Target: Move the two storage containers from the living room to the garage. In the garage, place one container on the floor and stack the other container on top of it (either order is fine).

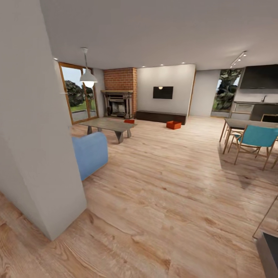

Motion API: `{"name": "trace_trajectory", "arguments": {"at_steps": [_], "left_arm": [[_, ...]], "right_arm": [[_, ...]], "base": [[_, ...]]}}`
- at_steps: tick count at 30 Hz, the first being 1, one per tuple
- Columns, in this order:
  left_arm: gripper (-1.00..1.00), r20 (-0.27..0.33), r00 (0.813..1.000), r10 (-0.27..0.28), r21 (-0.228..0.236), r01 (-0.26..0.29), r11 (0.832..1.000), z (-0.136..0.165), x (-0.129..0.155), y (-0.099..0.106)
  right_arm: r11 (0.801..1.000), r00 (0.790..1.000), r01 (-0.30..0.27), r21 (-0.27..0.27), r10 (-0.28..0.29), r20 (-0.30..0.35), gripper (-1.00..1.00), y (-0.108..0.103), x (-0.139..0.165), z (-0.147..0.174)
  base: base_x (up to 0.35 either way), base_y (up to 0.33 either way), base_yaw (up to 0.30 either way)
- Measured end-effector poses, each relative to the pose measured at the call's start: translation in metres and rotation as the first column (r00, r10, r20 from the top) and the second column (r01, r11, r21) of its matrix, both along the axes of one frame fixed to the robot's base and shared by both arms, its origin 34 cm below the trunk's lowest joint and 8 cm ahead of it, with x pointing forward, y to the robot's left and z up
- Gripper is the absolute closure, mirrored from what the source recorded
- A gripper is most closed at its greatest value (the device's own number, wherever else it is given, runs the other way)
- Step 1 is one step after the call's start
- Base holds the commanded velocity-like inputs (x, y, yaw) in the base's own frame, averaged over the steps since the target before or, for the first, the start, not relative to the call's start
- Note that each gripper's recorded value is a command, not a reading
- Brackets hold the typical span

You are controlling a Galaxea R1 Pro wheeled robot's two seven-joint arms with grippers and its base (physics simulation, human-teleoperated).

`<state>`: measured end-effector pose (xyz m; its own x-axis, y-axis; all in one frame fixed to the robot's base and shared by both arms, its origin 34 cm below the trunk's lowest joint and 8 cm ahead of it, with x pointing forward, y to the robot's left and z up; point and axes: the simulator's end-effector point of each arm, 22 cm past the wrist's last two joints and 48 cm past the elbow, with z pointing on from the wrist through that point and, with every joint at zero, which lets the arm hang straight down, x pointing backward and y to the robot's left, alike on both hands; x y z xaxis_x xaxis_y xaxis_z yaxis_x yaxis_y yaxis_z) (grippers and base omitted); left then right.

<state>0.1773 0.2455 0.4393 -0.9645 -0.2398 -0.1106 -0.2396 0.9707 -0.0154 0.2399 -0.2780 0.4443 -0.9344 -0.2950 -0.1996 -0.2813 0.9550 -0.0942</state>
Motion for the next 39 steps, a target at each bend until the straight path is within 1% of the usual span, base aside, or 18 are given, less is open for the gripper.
{"name": "trace_trajectory", "arguments": {"at_steps": [9,39], "left_arm": [[-1.00,0.000,1.000,0.000,0.001,0.000,1.000,0.0000,0.0000,0.0006],[-1.00,-0.002,1.000,0.000,0.001,0.000,1.000,0.0000,-0.0004,0.0010]], "right_arm": [[1.000,1.000,0.000,0.000,0.000,0.000,-1.00,0.0001,0.0000,0.0000],[1.000,1.000,0.000,0.000,0.000,0.000,-1.00,0.0002,0.0000,0.0000]], "base": [[0.323,0.000,-0.195],[0.324,0.000,-0.002]]}}
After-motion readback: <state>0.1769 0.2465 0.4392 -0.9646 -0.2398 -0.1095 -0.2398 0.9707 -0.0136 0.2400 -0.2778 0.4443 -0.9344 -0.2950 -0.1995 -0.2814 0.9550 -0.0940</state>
